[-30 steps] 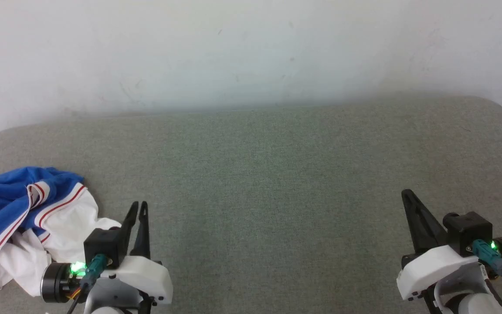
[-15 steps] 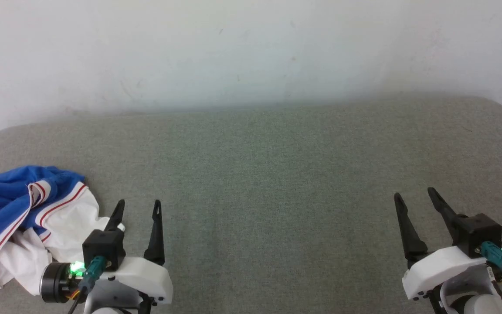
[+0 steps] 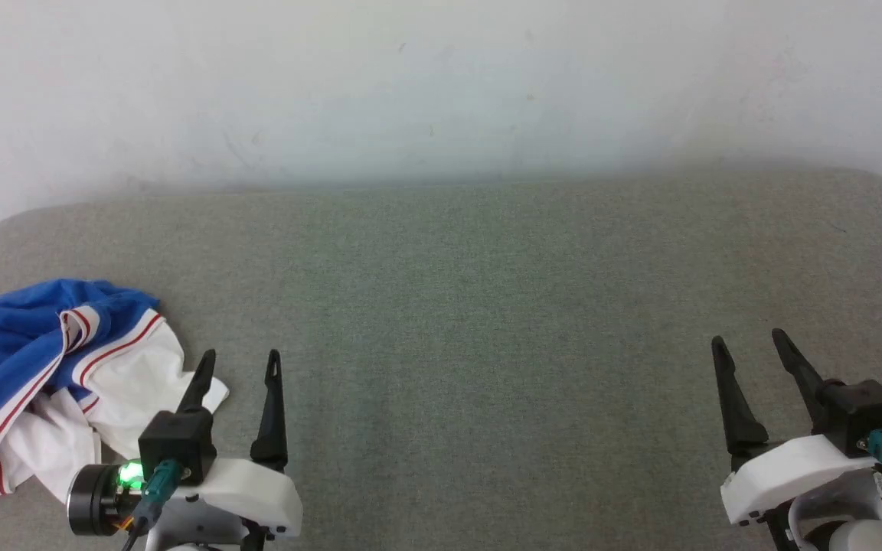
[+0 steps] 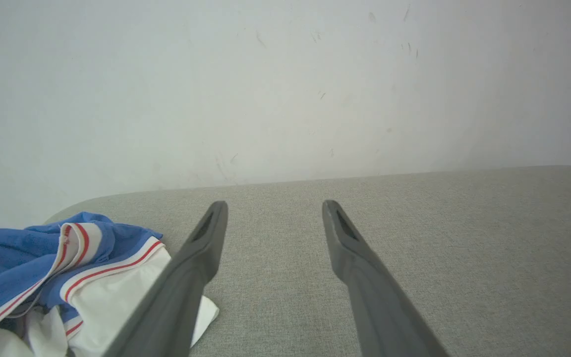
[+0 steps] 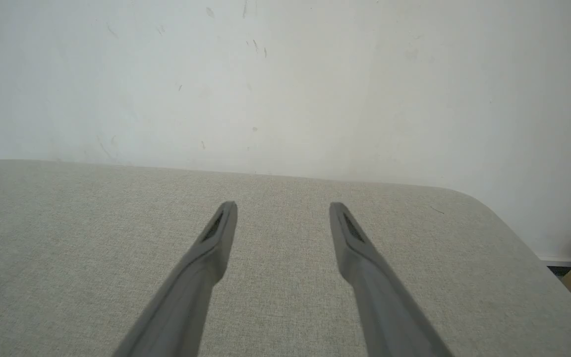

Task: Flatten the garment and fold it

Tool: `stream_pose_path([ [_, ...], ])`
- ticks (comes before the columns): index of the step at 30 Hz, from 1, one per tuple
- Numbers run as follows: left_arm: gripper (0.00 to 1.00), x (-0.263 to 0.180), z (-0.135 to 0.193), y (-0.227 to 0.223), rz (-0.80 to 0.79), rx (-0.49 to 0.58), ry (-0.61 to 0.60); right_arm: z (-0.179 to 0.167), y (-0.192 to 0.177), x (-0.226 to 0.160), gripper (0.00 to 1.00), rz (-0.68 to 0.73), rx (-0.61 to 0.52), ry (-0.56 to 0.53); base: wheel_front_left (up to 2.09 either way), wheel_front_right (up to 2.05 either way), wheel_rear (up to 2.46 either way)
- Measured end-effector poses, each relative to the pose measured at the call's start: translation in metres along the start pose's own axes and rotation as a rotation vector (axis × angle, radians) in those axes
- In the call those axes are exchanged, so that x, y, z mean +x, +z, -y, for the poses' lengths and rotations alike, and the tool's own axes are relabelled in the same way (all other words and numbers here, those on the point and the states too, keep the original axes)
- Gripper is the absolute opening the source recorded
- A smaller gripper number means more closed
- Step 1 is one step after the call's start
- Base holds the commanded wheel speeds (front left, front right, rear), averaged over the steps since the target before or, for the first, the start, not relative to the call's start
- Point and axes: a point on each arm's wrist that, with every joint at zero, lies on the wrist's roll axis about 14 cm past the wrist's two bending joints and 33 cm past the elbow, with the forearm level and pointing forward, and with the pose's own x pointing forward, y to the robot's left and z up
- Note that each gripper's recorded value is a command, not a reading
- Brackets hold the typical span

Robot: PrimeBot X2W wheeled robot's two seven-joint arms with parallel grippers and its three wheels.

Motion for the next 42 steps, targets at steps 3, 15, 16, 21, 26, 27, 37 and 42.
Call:
stream_pose_path([
  [3,1.0,-0.002,-0.003,0.0,0.002,-0.001,0.009,-0.001,-0.002,0.001,1.0,-0.001,0.001,0.003,0.0,0.0,0.0],
  [15,1.0,-0.01,-0.02,0.004,0.03,-0.013,0.073,-0.01,-0.004,0.012,1.0,0.008,0.011,0.034,0.0,0.0,0.0],
  [16,1.0,-0.011,-0.021,0.005,0.033,-0.014,0.077,-0.012,-0.005,0.013,1.0,0.007,0.011,0.038,0.0,0.0,0.0],
  [21,1.0,-0.017,-0.028,0.006,0.037,-0.016,0.101,-0.02,-0.005,0.018,1.0,0.01,0.013,0.062,0.0,0.0,0.0],
  [26,1.0,-0.025,-0.036,0.005,0.04,-0.016,0.133,-0.029,-0.007,0.023,1.0,0.011,0.018,0.089,0.0,0.0,0.0],
  [27,1.0,-0.026,-0.038,0.006,0.045,-0.017,0.139,-0.031,-0.007,0.024,1.0,0.011,0.019,0.094,0.0,0.0,0.0],
  [37,1.0,-0.045,-0.059,0.006,0.053,-0.013,0.219,-0.054,-0.009,0.034,1.0,0.011,0.022,0.163,0.0,0.0,0.0],
  [42,1.0,-0.054,-0.069,0.009,0.065,-0.02,0.262,-0.069,-0.01,0.039,1.0,0.01,0.024,0.206,0.0,0.0,0.0],
])
